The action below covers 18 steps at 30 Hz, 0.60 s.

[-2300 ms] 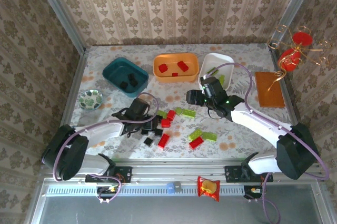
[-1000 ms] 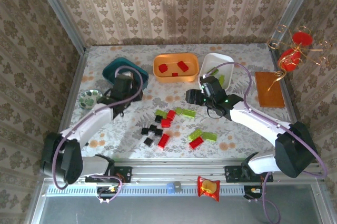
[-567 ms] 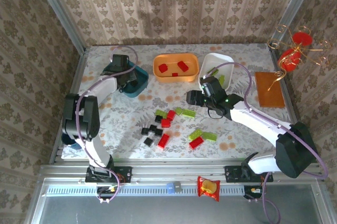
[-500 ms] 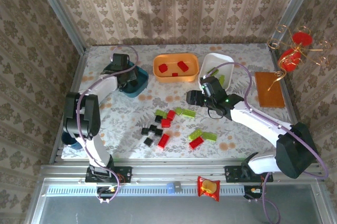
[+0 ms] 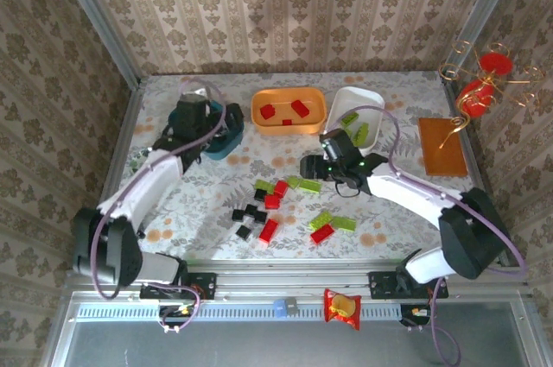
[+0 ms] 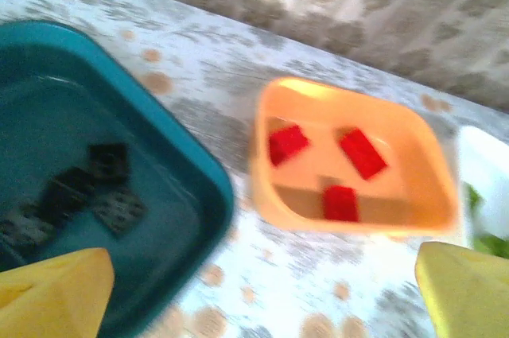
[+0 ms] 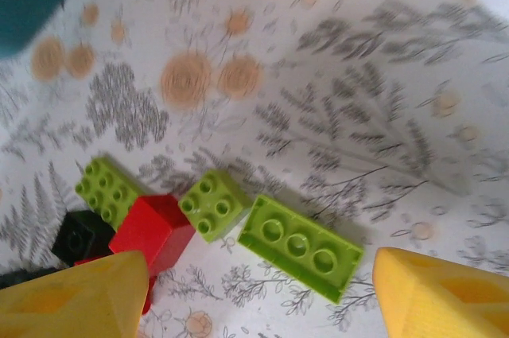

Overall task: Sort the legos into containers by color
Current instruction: Pick up the lego from the bottom-center of the table.

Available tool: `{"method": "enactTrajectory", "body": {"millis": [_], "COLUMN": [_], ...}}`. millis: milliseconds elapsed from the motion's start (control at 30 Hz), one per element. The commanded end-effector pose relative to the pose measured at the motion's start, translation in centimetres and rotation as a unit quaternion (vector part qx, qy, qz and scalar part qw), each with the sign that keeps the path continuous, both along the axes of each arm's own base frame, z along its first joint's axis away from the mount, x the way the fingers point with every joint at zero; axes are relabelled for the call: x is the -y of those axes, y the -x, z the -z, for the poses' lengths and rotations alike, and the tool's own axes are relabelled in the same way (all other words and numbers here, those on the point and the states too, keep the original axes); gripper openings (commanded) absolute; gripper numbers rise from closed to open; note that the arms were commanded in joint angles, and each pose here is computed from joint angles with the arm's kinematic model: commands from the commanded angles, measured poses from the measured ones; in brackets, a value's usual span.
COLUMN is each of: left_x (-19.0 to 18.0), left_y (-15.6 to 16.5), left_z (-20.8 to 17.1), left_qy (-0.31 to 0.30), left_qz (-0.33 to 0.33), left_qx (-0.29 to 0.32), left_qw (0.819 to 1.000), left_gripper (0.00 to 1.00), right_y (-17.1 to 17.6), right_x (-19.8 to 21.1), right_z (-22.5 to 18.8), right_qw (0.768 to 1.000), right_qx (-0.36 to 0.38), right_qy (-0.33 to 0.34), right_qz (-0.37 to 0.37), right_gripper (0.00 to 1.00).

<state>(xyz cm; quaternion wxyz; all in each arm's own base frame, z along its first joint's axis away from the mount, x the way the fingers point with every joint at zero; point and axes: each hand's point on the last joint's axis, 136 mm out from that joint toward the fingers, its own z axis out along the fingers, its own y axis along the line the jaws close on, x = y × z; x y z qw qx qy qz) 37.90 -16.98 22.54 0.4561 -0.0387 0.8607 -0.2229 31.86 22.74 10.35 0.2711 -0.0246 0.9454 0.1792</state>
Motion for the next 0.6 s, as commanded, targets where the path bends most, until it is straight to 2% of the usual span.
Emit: {"method": "enactTrajectory", "body": {"millis": [0,200,333,567], "left_x": [1.3,-0.4,-2.0,-2.5], "left_y": [3.3,8.3,10.5,11.4], "left_z": [2.5,5.1,6.1,7.4], "left_qy": [-0.014,-0.019,-0.029,-0.042], "left_qz": [0.021,0.024,0.018,0.021], "left_qx": [-0.012,-0.025,-0.034,-0.051], "left_qw": [1.0,0.999,0.999,0.998], "left_gripper": [1.0,1.0,1.0,1.0], "right_y": [0.4,0.5,-0.2,-0.7], "right_x": [-3.4,-7.5,-9.2,-10.3], "right_z": [-0.1,1.4,2.4,5.3], "right_qw": [0.998,0.992,0.987,0.981], "right_qx": [-0.003,-0.007,-0.016,-0.059], "right_qy": [0.008,0.035,0.045,0.071], "right_qz": [-0.059,-0.123,-0.151,-0.17], "right_gripper": [0.74,0.71,0.68,0.44]}}
